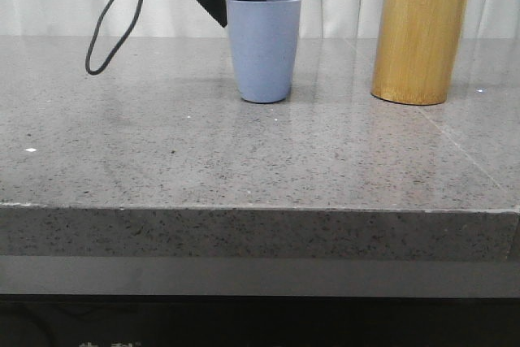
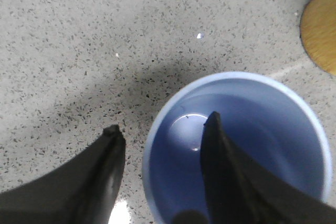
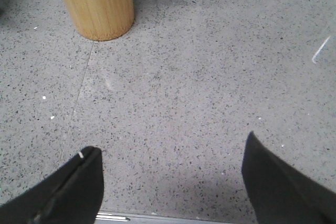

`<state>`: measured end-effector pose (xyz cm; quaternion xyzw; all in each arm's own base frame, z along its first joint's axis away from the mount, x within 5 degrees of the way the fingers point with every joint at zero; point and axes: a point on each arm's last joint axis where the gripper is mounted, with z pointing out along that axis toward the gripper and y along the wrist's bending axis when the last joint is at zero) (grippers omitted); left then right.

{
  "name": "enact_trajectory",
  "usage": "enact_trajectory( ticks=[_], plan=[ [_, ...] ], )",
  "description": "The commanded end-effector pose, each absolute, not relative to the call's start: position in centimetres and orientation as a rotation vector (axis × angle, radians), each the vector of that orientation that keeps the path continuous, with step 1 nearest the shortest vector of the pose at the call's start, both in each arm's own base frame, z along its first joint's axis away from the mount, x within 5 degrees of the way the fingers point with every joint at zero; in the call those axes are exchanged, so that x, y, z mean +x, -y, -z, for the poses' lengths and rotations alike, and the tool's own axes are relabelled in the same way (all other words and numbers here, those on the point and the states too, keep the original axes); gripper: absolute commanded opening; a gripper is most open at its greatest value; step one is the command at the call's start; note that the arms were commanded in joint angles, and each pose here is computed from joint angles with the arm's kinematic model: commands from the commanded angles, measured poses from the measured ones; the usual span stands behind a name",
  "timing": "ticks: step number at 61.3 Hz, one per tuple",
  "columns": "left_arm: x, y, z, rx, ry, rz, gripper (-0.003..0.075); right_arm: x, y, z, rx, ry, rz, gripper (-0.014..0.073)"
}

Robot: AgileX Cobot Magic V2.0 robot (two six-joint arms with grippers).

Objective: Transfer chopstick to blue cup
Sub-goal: 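Slide the blue cup with the left gripper toward the bamboo cup, then open the left gripper and lift it away from the blue cup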

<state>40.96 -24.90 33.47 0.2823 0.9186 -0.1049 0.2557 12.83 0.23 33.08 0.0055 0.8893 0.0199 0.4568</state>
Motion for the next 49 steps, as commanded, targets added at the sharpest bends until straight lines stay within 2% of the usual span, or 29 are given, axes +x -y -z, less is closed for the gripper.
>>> enact_trajectory(
  ticks=[1,26,49],
  plan=[
    [38.9,24.4,-39.2,0.727,-2.323,0.355,0.0312,13.2,-0.3,-34.6,0.007,-2.096,-0.050,0.0563],
    [33.9,22.1,-46.0,0.701,-2.188,0.478,0.0235,13.3,-0.2,-34.8,0.008,-2.076,-0.048,0.0563],
    [28.8,16.2,-47.8,0.630,-2.222,0.384,0.0188,15.1,0.3,-35.5,0.105,-2.023,-0.066,0.0563]
  ],
)
